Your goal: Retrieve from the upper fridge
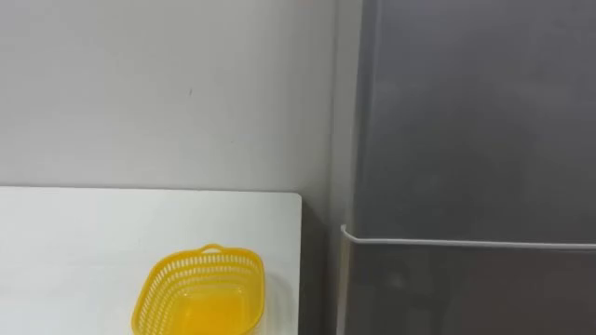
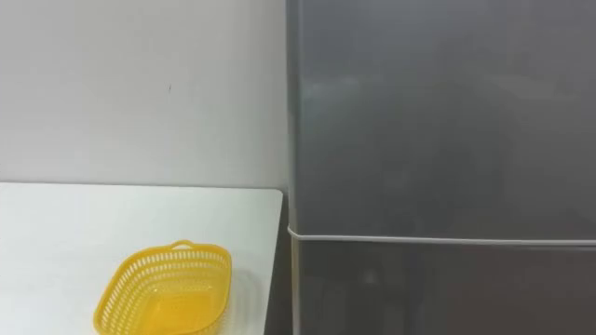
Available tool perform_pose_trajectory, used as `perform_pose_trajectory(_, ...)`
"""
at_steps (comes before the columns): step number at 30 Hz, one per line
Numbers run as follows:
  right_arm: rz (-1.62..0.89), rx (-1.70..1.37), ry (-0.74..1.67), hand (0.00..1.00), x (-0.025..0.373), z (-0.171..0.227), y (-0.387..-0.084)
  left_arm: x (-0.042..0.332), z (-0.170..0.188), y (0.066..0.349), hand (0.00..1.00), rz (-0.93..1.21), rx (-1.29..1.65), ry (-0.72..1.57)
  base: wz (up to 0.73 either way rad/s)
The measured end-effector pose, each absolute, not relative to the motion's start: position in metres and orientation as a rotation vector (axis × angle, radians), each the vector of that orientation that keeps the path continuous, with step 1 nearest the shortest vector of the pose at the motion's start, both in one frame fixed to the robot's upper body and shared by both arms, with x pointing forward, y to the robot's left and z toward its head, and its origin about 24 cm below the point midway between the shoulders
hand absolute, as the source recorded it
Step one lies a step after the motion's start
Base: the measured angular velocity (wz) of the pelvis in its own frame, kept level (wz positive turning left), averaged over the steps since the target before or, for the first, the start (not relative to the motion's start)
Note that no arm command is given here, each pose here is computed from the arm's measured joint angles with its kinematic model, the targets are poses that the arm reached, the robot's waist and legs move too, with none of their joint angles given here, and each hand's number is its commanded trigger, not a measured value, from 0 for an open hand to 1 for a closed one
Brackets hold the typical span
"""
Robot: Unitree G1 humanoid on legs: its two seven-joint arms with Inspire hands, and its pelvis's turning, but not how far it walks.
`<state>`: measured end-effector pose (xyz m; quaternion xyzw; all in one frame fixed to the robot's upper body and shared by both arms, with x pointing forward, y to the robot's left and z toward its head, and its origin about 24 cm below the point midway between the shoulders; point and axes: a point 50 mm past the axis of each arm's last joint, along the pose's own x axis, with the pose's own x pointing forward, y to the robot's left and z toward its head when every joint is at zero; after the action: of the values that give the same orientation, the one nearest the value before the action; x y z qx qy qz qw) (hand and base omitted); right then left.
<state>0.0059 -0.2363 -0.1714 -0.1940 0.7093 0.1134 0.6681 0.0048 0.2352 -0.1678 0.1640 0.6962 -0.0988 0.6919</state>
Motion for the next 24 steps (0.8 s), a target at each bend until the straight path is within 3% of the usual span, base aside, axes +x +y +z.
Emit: perform_pose_trajectory(24,0.226,-0.394,1.681,0.00,-0.013,-0.172,-0.234,-0.007,-0.169,0.231,0.00,-0.059,0.285,1.559,0.00)
